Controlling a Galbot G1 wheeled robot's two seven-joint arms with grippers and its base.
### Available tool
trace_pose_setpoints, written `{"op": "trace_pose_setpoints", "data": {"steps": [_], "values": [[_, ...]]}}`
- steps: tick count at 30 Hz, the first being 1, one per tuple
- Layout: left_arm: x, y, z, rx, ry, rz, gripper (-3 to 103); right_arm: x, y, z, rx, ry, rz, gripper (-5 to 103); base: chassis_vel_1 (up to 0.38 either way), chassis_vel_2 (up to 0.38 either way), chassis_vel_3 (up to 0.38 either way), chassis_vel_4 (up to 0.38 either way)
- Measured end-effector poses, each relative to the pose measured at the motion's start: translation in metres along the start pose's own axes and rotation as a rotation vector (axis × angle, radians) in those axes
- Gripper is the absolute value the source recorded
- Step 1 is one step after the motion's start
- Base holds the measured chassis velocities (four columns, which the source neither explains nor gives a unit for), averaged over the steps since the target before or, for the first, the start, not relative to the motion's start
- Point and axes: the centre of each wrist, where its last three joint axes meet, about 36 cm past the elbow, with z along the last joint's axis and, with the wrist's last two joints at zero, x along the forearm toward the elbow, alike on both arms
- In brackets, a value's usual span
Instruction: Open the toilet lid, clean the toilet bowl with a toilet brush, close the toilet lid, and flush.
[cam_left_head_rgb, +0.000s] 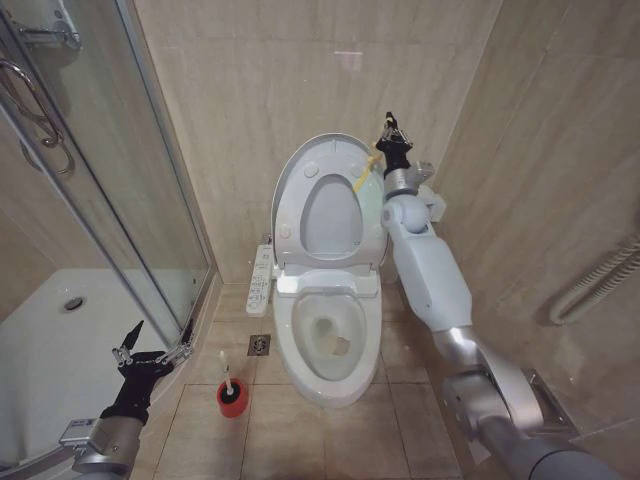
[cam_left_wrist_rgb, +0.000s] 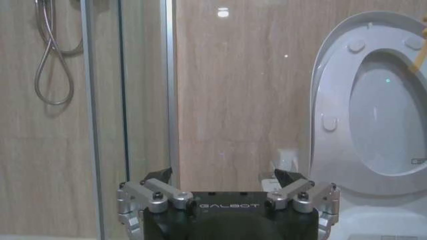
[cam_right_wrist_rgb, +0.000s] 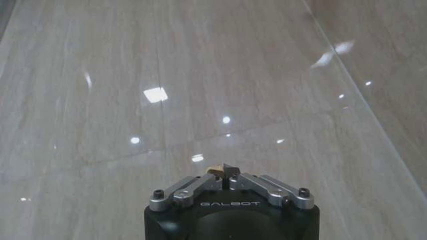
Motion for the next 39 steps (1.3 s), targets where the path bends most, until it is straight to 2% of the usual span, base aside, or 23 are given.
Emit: {"op": "trace_pose_setpoints", "data": {"steps": [7,15,27,39], "values": [[0.000,0.000,0.000,0.000,0.000,0.000,100,-0.001,-0.012,0.007,0.074,0.013,0.022,1,0.000,0.000,0.000,0.000],[0.000,0.000,0.000,0.000,0.000,0.000,100,-0.006,-0.006,0.035,0.149,0.031,0.017,1,0.000,0.000,0.000,0.000],[0.000,0.000,0.000,0.000,0.000,0.000,100,-0.012,-0.005,0.028,0.162,0.023,0.016,1,0.000,0.000,0.000,0.000],[0.000,0.000,0.000,0.000,0.000,0.000,100,-0.021,0.008,0.038,0.147,0.030,0.010,1,0.000,0.000,0.000,0.000]]}}
